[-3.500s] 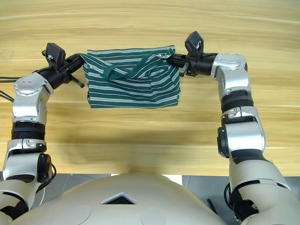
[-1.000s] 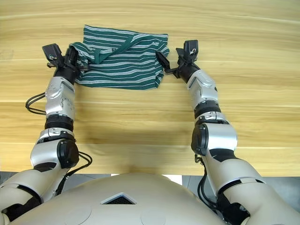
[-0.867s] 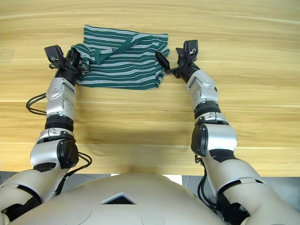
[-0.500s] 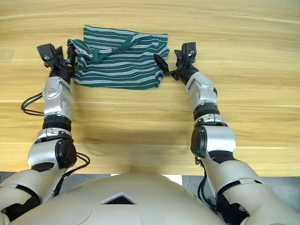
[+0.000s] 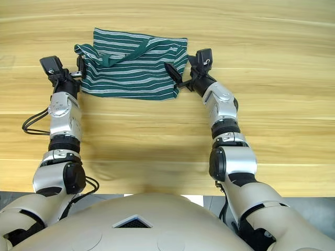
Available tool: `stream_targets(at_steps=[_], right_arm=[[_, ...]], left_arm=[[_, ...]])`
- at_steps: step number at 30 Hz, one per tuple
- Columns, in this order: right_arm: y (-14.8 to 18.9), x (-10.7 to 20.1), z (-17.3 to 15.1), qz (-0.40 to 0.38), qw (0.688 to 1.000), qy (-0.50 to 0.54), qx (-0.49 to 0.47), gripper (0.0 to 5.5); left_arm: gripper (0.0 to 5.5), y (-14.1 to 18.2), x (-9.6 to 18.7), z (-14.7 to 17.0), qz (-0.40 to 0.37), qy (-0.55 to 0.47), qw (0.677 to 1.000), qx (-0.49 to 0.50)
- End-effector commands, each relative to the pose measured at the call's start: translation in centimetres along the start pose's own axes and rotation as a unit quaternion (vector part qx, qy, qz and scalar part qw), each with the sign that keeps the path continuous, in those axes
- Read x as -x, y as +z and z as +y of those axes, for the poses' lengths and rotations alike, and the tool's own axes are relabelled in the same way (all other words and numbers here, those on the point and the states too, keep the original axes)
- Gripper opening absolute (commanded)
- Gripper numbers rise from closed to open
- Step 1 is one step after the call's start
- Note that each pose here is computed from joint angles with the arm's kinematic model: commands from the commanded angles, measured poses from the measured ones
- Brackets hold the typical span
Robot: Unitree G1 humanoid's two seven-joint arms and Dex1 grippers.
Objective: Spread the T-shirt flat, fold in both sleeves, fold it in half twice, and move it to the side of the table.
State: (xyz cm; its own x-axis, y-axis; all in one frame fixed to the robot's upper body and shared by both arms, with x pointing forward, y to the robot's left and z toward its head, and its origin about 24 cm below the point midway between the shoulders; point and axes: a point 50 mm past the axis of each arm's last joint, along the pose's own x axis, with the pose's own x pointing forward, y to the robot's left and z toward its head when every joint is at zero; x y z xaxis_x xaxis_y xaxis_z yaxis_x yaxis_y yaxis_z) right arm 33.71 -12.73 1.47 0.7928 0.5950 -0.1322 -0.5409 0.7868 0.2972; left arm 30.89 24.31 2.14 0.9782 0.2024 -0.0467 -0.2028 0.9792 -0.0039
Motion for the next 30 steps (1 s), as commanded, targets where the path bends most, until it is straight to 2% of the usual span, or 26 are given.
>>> stream_targets(at_steps=[1, 3, 5, 8, 10, 15, 21, 25, 30], right_arm=[[0.2, 0.2, -0.4, 0.079, 0.964, -0.033, 0.250, 5.40], [0.5, 0.4, -0.2, 0.114, 0.902, -0.012, 0.416, 5.40], [0.5, 0.4, 0.3, 0.129, 0.854, 0.017, 0.504, 5.40], [0.4, 0.5, 0.3, 0.152, 0.809, 0.043, 0.566, 5.40], [0.3, 0.7, -0.4, 0.171, 0.789, 0.046, 0.588, 5.40], [-0.3, 1.7, -1.4, 0.198, 0.786, 0.053, 0.583, 5.40], [-1.5, 4.4, -1.0, 0.191, 0.811, 0.071, 0.549, 5.40], [-2.2, 6.7, -0.9, 0.213, 0.820, 0.082, 0.525, 5.40], [-2.1, 10.4, 0.8, 0.258, 0.793, 0.166, 0.526, 5.40]], left_arm=[[4.74, 4.8, 0.4, 0.5, -0.118, 0.026, 0.993, -0.008], [4.74, 8.1, 1.1, 0.2, -0.188, 0.031, 0.982, -0.015], [4.74, 10.6, 1.9, -0.5, -0.232, 0.028, 0.972, -0.016], [4.74, 12.9, 2.8, -1.6, -0.259, 0.010, 0.966, -0.007], [4.74, 13.7, 3.3, -2.3, -0.261, -0.005, 0.965, -0.003], [4.74, 13.7, 3.2, -3.1, -0.238, -0.023, 0.971, -0.001], [4.74, 12.9, 3.2, -3.1, -0.208, -0.030, 0.978, -0.001], [4.74, 12.6, 3.0, -3.2, -0.198, -0.037, 0.979, -0.009], [4.74, 12.5, 2.8, -2.9, -0.183, -0.046, 0.982, -0.030]])
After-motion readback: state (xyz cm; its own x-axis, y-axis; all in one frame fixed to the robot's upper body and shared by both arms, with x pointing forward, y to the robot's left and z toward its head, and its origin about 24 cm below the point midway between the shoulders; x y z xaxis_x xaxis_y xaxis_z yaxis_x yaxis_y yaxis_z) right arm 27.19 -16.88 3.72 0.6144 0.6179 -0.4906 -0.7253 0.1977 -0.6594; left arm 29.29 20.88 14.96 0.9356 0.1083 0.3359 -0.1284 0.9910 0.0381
